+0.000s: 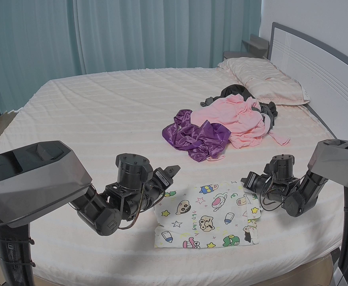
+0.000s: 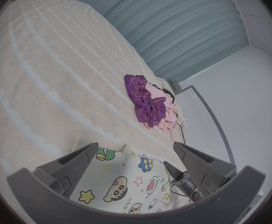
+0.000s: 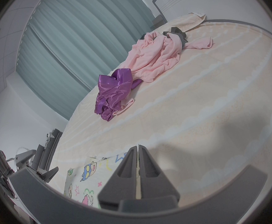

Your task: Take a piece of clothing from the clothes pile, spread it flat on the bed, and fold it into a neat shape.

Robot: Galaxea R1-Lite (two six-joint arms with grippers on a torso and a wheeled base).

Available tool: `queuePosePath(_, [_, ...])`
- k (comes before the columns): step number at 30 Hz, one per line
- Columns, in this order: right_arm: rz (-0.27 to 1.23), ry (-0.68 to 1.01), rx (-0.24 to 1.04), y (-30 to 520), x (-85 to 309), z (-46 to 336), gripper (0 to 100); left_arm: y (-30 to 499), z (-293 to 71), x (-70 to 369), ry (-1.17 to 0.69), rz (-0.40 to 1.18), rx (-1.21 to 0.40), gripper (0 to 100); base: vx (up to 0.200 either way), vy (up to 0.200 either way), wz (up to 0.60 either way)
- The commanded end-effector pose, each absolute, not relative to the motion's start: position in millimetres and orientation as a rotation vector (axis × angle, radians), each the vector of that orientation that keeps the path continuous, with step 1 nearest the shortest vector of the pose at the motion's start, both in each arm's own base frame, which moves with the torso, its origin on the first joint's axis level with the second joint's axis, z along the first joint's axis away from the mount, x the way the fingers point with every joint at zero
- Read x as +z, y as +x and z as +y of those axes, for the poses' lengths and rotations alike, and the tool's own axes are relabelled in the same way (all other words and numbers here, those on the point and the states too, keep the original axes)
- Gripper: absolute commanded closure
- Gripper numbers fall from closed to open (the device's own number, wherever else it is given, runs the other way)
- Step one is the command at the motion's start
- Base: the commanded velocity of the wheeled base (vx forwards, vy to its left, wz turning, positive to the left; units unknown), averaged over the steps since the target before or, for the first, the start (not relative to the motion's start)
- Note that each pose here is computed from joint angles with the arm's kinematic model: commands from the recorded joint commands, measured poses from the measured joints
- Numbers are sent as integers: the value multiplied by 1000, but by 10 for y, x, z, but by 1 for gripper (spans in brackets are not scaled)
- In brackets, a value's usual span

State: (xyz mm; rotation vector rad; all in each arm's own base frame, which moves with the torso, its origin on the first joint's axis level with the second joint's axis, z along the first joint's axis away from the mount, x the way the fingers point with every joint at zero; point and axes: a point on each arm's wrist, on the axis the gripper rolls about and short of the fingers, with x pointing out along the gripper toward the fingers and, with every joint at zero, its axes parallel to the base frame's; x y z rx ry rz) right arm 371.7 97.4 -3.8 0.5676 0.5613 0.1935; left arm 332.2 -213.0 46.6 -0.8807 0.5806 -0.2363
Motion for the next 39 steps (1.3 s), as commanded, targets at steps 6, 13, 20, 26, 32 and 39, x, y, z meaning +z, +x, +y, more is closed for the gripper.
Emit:
queuePosePath(6, [555, 572, 182, 3734, -36, 924, 100, 3337, -2132, 435, -880, 583, -231, 0, 0, 0, 0])
queuePosePath(13, [485, 578, 143, 3560, 307, 717, 0, 3421, -2002, 592, -877, 520, -217, 0, 0, 0, 0])
queuePosePath(20, [322, 570, 157, 2996, 1092, 483, 0, 3331, -1468, 1322, -780, 300, -164, 0, 0, 0, 0])
queuePosePath(26, [205, 461, 172, 2295, 1462, 310, 0, 2924, -974, 1651, -674, 195, -53, 0, 0, 0, 0])
queuePosePath(32, [45, 400, 207, 1468, 1682, 203, 0, 2244, -493, 1759, -601, 123, 52, 0, 0, 0, 0])
queuePosePath(39, [12, 387, 183, 681, 1603, 83, 0, 1308, -200, 1905, -593, -68, 113, 0, 0, 0, 0])
